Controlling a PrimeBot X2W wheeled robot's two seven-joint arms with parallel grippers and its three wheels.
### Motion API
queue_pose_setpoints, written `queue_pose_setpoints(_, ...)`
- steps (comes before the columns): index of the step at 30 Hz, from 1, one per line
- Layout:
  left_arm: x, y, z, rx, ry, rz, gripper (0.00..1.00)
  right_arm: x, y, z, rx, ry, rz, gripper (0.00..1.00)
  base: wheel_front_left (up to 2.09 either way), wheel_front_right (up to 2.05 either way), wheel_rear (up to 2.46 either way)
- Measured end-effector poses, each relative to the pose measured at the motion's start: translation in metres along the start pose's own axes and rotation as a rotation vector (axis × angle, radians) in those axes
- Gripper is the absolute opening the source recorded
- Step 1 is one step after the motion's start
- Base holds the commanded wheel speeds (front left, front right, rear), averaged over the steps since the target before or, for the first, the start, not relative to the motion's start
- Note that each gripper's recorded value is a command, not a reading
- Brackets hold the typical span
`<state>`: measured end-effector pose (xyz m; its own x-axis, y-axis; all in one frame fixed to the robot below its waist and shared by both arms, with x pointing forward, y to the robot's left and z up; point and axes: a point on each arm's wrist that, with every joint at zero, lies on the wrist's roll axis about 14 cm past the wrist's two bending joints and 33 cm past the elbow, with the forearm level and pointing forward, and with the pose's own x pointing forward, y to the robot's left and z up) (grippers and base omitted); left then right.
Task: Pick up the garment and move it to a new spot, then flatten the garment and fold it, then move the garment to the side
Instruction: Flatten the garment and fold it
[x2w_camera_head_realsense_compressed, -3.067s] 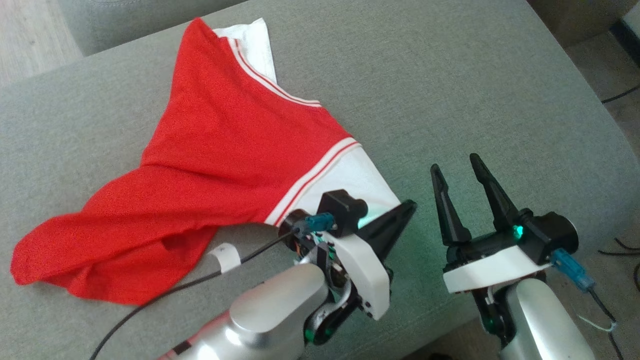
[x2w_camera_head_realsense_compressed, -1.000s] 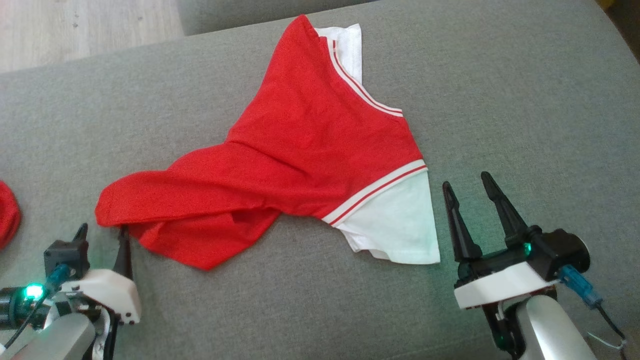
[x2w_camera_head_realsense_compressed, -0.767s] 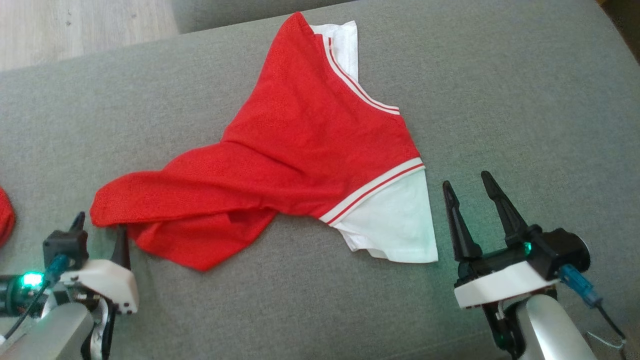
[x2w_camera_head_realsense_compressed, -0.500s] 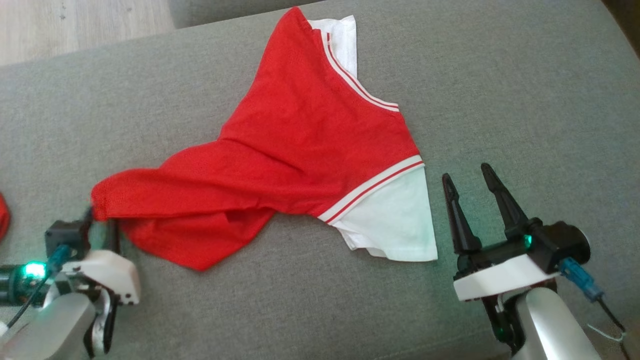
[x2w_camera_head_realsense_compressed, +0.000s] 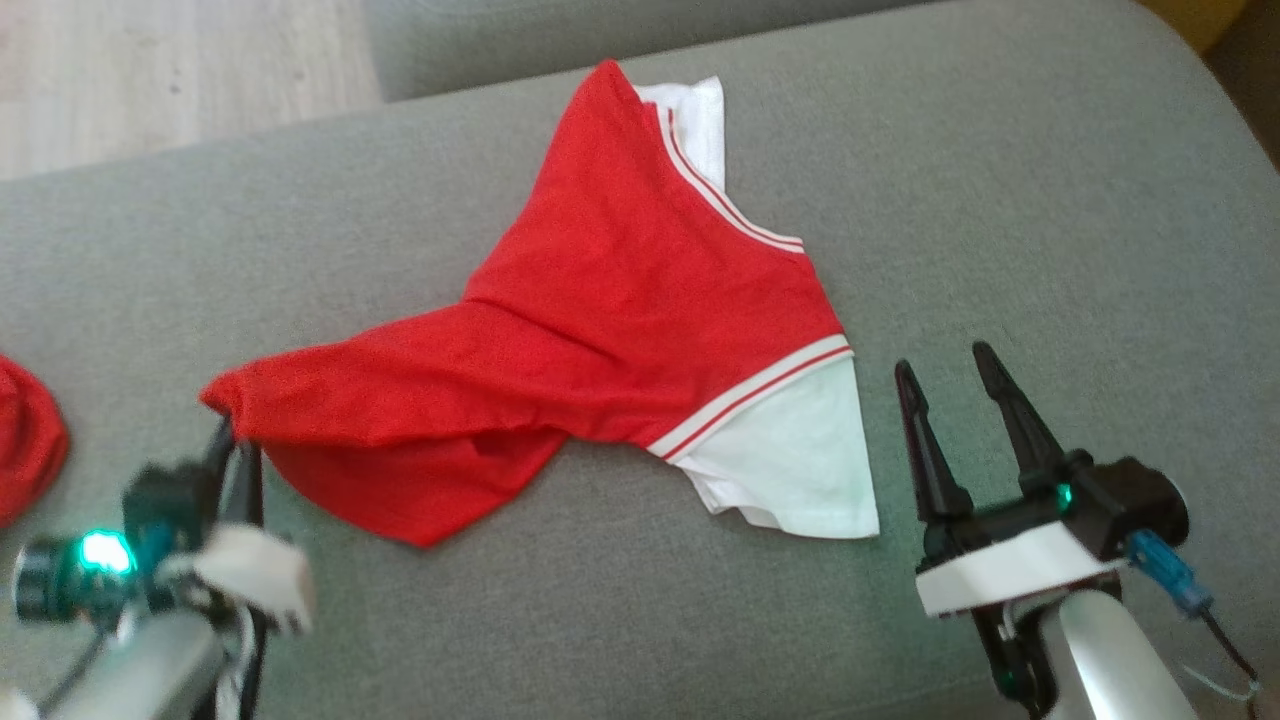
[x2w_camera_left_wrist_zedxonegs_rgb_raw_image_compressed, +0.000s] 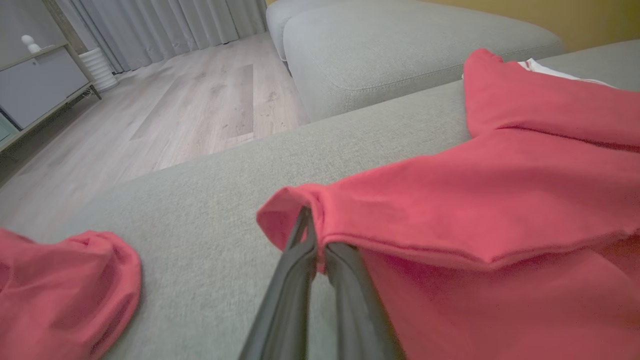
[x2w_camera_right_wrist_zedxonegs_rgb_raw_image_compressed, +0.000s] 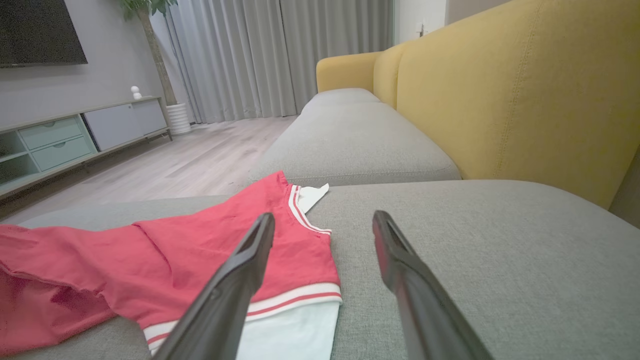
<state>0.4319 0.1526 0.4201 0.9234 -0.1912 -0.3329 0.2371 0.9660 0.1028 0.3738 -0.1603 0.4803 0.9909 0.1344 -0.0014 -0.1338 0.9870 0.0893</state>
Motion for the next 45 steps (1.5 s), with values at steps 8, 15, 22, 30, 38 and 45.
queue_pose_setpoints(8, -0.084, -0.031, -0.04, -0.135, 0.095, 0.026, 0.0, -0.011, 0.005, -0.004, 0.011, 0.008, 0.005, 1.0, 0.0, 0.0, 0.0)
queue_pose_setpoints(15, -0.115, -0.059, -0.079, -0.247, 0.205, 0.025, 0.0, -0.009, 0.013, -0.009, 0.006, 0.026, 0.039, 1.0, 0.0, 0.0, 0.0)
queue_pose_setpoints(22, -0.117, -0.057, -0.106, -0.228, 0.255, 0.056, 1.0, -0.01, 0.018, -0.004, -0.007, 0.013, 0.062, 1.0, 0.0, 0.0, 0.0)
queue_pose_setpoints(30, -0.121, -0.02, -0.108, -0.223, 0.216, 0.201, 1.0, -0.015, 0.017, 0.004, -0.012, -0.012, 0.058, 1.0, 0.0, 0.0, 0.0)
queue_pose_setpoints(38, -0.118, 0.004, -0.033, -0.241, -0.094, 0.275, 1.0, -0.02, 0.011, 0.007, -0.024, -0.021, 0.046, 1.0, 0.0, 0.0, 0.0)
queue_pose_setpoints(45, -0.114, -0.023, -0.018, -0.333, -0.171, 0.118, 1.0, -0.024, 0.009, 0.004, -0.053, -0.009, 0.047, 1.0, 0.0, 0.0, 0.0)
